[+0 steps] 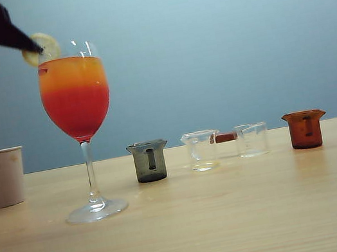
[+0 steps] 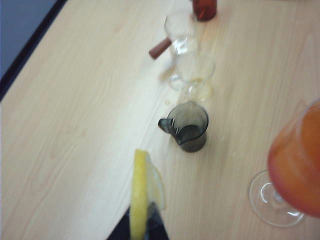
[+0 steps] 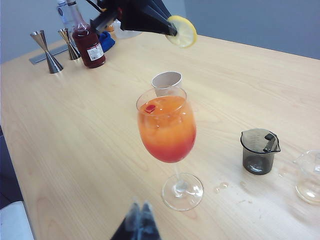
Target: Pick up the lemon slice from the paper cup on the left and carefully insert it into the rim of the goblet.
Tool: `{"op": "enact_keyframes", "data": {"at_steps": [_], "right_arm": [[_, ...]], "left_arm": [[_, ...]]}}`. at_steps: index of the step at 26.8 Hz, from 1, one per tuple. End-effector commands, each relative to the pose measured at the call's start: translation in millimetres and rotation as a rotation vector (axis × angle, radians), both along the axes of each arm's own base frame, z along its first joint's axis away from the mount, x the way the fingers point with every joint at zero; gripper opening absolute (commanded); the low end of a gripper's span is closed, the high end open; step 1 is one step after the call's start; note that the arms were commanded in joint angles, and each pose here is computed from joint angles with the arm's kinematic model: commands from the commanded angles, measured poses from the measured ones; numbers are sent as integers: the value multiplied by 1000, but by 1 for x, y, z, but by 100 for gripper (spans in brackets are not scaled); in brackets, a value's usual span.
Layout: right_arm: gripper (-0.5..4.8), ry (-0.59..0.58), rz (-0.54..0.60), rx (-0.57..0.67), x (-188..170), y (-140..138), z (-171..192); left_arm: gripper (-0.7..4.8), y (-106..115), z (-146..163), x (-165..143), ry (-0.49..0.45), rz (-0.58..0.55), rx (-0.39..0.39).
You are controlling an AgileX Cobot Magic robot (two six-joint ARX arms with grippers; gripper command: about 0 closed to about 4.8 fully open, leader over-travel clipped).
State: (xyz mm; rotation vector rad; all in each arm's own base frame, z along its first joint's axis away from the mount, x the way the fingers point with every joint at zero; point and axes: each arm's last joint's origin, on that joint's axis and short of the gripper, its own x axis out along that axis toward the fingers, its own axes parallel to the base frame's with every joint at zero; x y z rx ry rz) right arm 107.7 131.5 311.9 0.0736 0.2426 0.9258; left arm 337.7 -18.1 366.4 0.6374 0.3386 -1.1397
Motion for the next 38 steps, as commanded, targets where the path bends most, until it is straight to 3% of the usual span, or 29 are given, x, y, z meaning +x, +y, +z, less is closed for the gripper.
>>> {"op": "enact_keyframes", "data": {"at_steps": [1,7,17,24,38], "right_arm": [[-2,-17,2,19,0,0,4],[-2,-17,3,19,0,0,4],[-2,-15,14,20,-1,0,4],[-2,-13,15,18,-1,0,4],[-2,2,17,1,-1,0,2]], "left_arm": [[-5,-8,8,-11,8,-23,-6],[-5,-16,17,-28,42,-61,-25],[-5,-23,24,-44,95,-157,-151],[-5,-24,21,-51,178,-159,-158],[-5,-24,3,-49,223,-186,-194]]}}
